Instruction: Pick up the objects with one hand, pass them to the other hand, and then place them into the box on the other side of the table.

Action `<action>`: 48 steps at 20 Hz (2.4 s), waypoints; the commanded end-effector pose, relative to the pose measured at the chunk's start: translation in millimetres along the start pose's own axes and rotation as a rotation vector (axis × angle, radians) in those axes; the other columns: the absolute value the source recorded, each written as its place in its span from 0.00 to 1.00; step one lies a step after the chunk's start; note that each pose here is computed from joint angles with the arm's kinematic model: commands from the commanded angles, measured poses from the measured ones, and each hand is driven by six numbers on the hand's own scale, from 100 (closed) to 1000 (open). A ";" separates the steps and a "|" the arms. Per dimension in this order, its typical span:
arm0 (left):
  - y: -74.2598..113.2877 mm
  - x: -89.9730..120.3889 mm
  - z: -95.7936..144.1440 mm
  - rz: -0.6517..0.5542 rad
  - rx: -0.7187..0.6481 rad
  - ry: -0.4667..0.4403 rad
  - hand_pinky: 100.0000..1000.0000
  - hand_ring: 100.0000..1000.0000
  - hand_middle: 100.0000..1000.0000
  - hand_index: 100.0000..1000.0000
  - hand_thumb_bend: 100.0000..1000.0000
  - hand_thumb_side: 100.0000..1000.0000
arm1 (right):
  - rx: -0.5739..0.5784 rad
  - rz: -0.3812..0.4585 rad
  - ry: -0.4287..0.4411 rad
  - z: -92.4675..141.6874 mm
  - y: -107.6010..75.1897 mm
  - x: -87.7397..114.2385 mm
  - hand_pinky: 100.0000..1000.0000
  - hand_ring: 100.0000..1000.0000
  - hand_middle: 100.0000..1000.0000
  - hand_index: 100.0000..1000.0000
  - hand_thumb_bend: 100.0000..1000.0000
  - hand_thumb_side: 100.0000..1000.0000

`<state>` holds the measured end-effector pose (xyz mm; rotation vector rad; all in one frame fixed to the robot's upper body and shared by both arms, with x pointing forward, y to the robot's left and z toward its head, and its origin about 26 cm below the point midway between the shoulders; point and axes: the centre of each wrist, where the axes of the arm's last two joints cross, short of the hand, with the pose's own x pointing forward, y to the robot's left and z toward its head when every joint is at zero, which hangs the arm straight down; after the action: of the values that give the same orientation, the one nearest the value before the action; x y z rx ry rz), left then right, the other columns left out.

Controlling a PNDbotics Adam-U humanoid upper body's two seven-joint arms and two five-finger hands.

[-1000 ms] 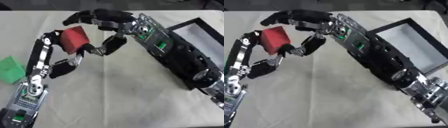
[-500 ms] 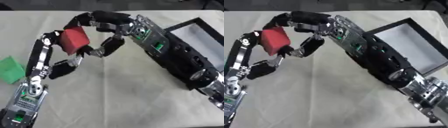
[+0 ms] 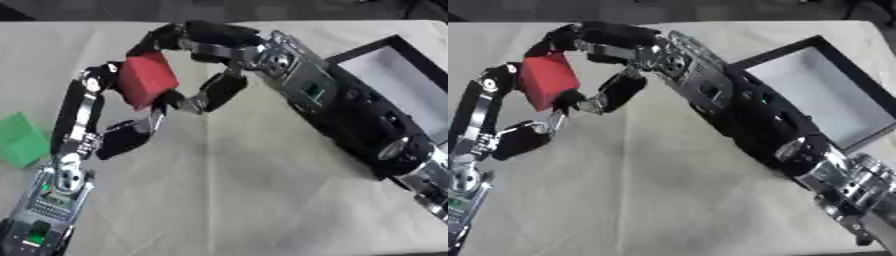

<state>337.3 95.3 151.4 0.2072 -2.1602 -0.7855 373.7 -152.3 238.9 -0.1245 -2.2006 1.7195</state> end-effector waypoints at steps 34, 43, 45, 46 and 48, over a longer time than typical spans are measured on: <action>-4.5 -3.0 -1.1 -0.165 -0.037 0.143 0.83 0.70 0.65 0.80 0.60 0.43 | -0.080 -0.124 -0.021 11.9 -24.3 16.5 0.92 0.69 0.45 0.63 0.00 0.11; 5.4 -14.2 7.4 -0.185 0.000 0.188 0.82 0.69 0.63 0.79 0.56 0.42 | -0.216 -0.155 0.048 64.1 -58.2 30.2 0.93 0.69 0.46 0.63 0.00 0.12; 10.0 -15.5 9.6 -0.191 0.013 0.195 0.82 0.69 0.63 0.78 0.55 0.41 | -0.247 -0.158 0.106 84.6 -63.0 31.0 0.93 0.70 0.46 0.64 0.00 0.15; 12.2 -16.0 10.5 -0.194 0.020 0.199 0.82 0.69 0.63 0.78 0.55 0.41 | -0.260 -0.157 0.140 94.5 -64.4 30.4 0.93 0.70 0.46 0.64 0.00 0.16; 16.9 -16.5 12.3 -0.199 0.034 0.204 0.82 0.69 0.62 0.78 0.55 0.41 | -0.278 -0.148 0.210 115.2 -65.0 28.9 0.93 0.70 0.46 0.64 0.00 0.17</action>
<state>340.8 115.2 134.8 0.4847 -1.9495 -0.8219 325.6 -256.4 263.9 -0.1202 -2.1884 1.2552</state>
